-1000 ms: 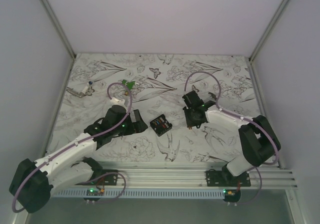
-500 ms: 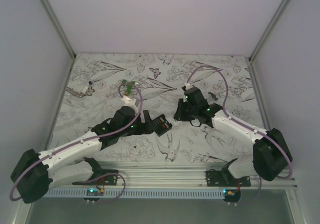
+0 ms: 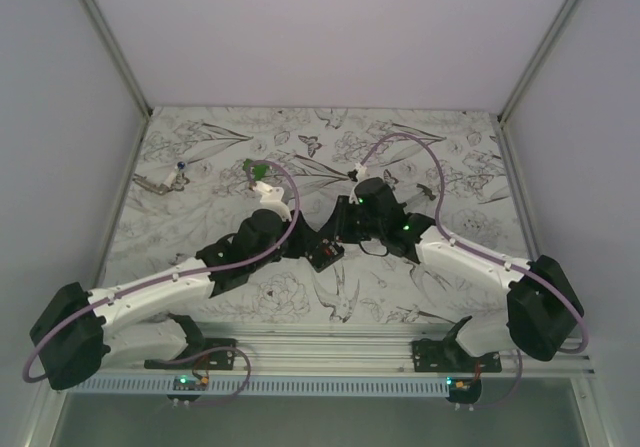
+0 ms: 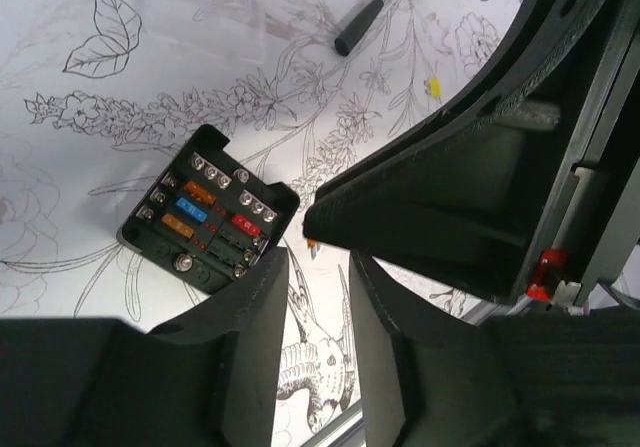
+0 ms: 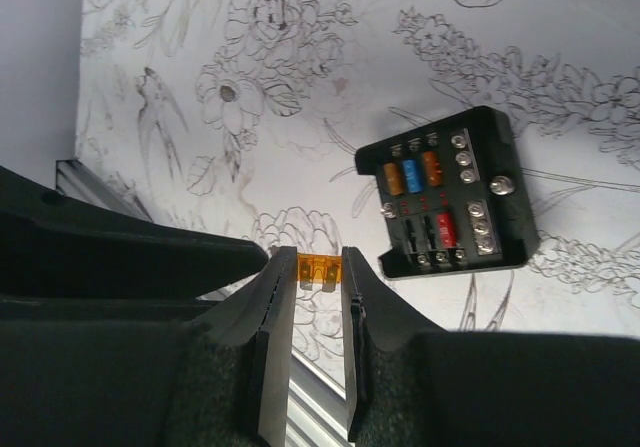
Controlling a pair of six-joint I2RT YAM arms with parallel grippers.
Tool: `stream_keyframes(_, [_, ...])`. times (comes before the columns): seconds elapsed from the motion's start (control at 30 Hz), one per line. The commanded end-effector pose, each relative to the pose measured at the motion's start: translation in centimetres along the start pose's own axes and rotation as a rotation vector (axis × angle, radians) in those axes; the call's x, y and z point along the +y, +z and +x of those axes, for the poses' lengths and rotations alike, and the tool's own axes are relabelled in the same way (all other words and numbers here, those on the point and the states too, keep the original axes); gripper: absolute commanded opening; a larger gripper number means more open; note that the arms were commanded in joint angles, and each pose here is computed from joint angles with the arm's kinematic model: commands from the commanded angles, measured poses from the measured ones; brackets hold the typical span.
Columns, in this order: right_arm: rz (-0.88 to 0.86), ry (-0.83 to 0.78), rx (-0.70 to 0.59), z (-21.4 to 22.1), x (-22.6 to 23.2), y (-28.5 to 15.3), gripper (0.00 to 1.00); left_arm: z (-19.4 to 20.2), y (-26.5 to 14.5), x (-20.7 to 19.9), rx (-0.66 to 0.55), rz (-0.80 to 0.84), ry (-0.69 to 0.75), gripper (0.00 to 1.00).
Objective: Snap on the fuse box
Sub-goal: Pick up the fuse from the center of the board.
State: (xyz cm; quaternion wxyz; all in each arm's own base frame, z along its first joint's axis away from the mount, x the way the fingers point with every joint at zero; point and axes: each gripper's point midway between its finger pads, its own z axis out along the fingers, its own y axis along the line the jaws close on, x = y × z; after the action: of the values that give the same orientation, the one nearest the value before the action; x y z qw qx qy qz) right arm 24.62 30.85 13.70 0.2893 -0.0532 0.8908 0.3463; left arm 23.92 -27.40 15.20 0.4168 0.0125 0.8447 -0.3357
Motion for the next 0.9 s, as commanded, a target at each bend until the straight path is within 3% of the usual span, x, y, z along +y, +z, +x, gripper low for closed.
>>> stream_keyframes(0.0, [-0.09, 0.031, -0.034, -0.9, 2.8, -0.1, 0.21, -1.3, 0.3, -0.4, -0.073, 0.005, 0.013, 0.32])
stream_keyframes(0.23, [-0.105, 0.044, -0.038, -1.0, 3.2, -0.1, 0.21, -0.6, 0.5, 0.1, -0.065, -0.01, -0.003, 0.25])
stream_keyframes(0.53, [-0.1, 0.044, -0.048, -1.2, 3.2, -0.1, 0.22, -0.3, -0.4, 1.6, -0.101, -0.052, -0.033, 0.3])
stream_keyframes(0.87, [-0.127, 0.056, -0.039, -0.9, 3.6, 0.0, 0.22, -0.6, 0.1, 0.1, -0.079, -0.006, -0.031, 0.3])
